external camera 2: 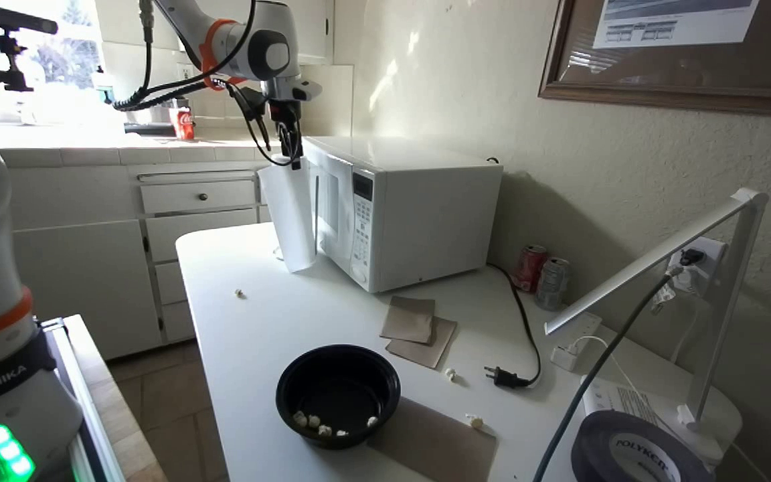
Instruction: Remove the paper towel roll from the paper towel holder
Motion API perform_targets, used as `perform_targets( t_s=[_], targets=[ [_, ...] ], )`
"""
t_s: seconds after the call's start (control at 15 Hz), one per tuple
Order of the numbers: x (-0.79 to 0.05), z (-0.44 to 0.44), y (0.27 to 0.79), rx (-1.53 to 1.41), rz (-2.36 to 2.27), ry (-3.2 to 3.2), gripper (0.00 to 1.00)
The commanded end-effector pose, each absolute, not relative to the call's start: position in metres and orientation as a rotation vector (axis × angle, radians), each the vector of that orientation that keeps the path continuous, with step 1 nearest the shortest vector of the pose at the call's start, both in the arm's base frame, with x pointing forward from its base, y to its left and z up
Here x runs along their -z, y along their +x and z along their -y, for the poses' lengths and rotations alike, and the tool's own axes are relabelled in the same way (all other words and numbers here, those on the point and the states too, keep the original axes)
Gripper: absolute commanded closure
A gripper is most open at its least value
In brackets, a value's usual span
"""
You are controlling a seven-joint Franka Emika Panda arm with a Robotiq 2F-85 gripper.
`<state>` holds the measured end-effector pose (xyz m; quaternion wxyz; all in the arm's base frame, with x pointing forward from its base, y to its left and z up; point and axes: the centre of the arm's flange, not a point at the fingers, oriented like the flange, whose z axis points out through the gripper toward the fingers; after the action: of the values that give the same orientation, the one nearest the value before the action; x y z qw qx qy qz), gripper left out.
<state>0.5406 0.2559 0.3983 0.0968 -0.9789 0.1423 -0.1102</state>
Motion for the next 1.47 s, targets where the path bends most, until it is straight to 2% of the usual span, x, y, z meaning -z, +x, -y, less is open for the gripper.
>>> perform_targets(
  t_s=[0.0,0.33,0.4,0.6,0.67,0.73,0.8,0.87,1.13,1.2,1.4],
  targets=[
    [-0.3938,-0.2604,0.546,0.325,-0.414,-2.88,0.11],
    [-0.3941,-0.2605,0.5465,0.324,-0.416,-2.88,0.23],
    [-0.3943,-0.2606,0.5466,0.324,-0.415,-2.88,0.23],
    [-0.3951,-0.2607,0.547,0.325,-0.415,-2.88,0.33],
    [-0.3955,-0.2608,0.5472,0.326,-0.415,-2.879,0.33],
    [-0.396,-0.261,0.5475,0.327,-0.415,-2.878,0.37],
    [-0.3962,-0.2612,0.5479,0.328,-0.415,-2.876,0.33],
    [-0.3963,-0.2614,0.5483,0.327,-0.415,-2.876,0.34],
    [-0.3967,-0.2621,0.5498,0.328,-0.415,-2.873,0.49],
    [-0.397,-0.2623,0.5501,0.329,-0.415,-2.873,0.59],
    [-0.3975,-0.2624,0.5506,0.329,-0.416,-2.871,0.73]
  ],
)
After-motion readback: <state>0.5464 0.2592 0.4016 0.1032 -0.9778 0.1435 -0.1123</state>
